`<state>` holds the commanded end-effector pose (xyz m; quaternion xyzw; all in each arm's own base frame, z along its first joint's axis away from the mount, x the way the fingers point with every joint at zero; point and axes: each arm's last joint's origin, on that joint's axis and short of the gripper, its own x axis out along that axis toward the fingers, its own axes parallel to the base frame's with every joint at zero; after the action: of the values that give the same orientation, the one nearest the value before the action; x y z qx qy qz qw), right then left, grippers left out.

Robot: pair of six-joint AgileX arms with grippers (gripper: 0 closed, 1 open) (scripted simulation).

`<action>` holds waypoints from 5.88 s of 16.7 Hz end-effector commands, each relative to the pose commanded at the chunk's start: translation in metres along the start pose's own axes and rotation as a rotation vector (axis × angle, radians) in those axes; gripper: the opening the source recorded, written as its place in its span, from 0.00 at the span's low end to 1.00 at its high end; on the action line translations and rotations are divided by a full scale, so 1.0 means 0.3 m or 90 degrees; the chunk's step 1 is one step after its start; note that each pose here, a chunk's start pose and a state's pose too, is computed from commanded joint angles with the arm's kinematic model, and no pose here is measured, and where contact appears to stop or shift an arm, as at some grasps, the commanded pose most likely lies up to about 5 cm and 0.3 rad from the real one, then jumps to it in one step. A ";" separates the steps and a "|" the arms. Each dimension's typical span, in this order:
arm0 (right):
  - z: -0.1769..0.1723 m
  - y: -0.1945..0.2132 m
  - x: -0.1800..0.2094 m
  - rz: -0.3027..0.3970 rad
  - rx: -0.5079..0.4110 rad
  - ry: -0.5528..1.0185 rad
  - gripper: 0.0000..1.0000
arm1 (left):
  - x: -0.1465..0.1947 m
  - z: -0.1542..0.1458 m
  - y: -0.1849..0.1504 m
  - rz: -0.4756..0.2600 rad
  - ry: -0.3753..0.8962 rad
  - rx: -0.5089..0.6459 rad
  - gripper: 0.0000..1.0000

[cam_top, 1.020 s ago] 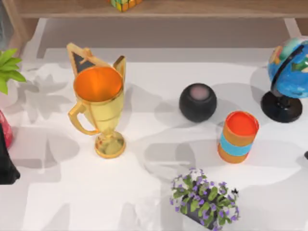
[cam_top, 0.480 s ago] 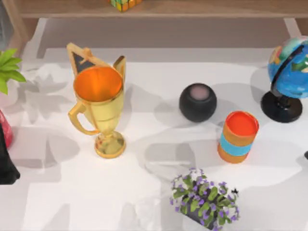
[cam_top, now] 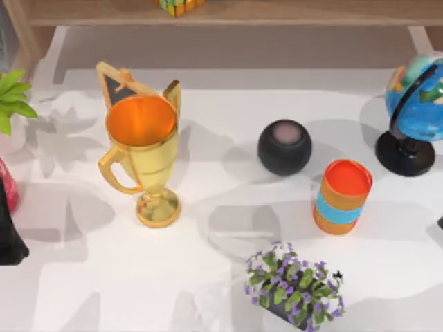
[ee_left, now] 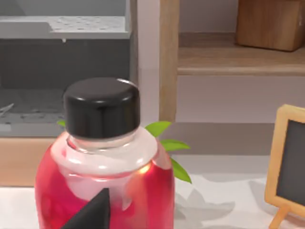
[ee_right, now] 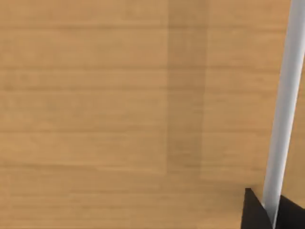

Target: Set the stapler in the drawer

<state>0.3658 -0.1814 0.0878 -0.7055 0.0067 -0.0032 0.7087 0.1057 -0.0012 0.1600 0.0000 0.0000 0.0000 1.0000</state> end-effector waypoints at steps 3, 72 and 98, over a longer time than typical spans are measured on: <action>0.000 -0.001 -0.005 -0.001 0.000 0.000 0.00 | 0.000 0.000 0.000 0.000 0.000 0.000 1.00; -0.083 -0.024 -0.490 0.125 0.159 0.115 1.00 | 0.000 0.000 0.000 0.000 0.000 0.000 1.00; 0.580 -0.322 -0.254 0.887 0.536 0.522 1.00 | 0.000 0.000 0.000 0.000 0.000 0.000 1.00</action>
<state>0.2925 -0.0067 0.1856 -0.1682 0.6810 0.1728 0.6914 0.1057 -0.0012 0.1600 0.0000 0.0000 0.0000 1.0000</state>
